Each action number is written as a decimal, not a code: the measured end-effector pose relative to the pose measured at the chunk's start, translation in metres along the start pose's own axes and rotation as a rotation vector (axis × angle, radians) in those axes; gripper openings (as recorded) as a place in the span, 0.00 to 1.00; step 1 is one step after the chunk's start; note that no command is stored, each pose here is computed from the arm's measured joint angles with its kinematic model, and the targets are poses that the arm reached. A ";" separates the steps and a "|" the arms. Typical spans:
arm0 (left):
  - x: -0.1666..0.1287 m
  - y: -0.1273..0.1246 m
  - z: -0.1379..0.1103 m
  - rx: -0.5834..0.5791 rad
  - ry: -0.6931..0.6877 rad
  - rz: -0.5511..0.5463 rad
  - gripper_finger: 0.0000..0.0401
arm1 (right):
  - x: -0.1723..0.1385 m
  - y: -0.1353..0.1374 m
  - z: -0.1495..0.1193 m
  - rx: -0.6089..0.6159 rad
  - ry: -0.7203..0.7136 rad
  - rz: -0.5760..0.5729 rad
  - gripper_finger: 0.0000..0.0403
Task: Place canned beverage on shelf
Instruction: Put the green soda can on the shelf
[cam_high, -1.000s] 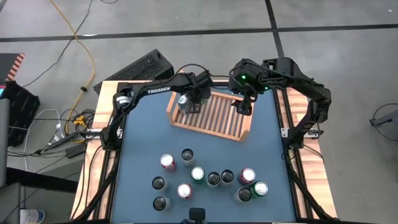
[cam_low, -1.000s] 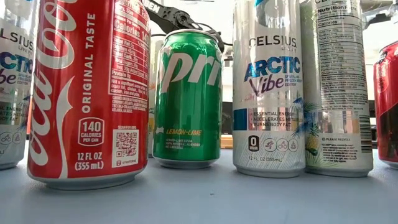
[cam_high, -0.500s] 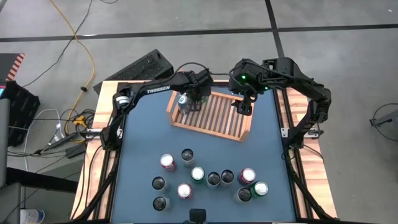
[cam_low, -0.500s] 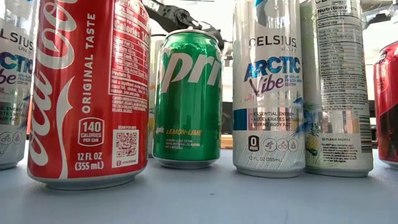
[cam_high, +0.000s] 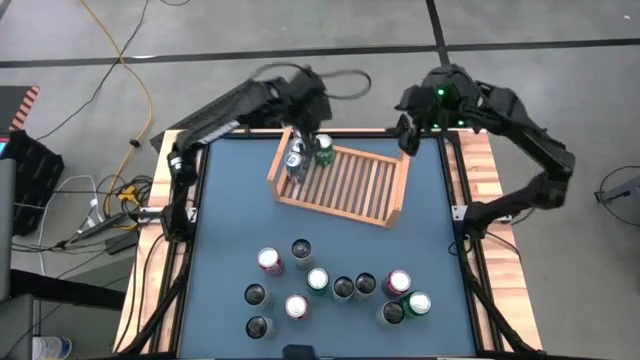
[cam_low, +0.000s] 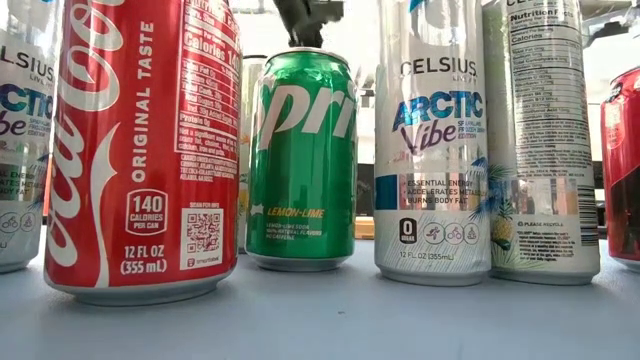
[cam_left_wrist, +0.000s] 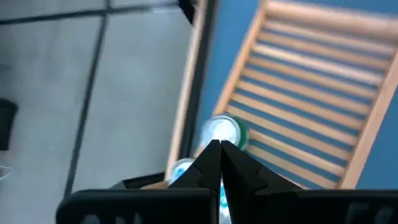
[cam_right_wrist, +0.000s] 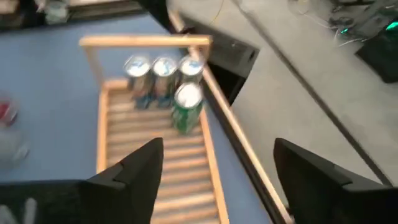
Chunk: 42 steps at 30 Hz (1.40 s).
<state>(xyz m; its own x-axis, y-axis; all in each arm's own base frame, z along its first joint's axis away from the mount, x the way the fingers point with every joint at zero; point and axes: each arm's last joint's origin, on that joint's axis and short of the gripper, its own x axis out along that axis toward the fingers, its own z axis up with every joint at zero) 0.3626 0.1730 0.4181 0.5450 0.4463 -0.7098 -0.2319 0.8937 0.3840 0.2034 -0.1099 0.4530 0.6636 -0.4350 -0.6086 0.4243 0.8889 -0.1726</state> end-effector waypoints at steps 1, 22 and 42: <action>-0.014 0.003 0.000 -0.014 -0.021 0.024 0.00 | 0.009 -0.001 -0.007 0.026 -0.027 -0.003 0.70; -0.206 0.025 -0.043 -0.294 -0.376 0.239 0.00 | 0.212 0.035 -0.085 0.255 0.055 0.062 0.02; -0.213 0.024 -0.047 -0.264 -0.374 0.246 0.00 | 0.283 0.052 -0.116 0.271 0.145 0.104 0.00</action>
<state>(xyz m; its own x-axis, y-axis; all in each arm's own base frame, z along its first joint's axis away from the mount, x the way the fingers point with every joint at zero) 0.2024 0.1016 0.5509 0.6882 0.6413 -0.3392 -0.5583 0.7667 0.3169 0.3415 -0.1694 0.1818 0.6255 -0.3010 -0.7198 0.5200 0.8486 0.0970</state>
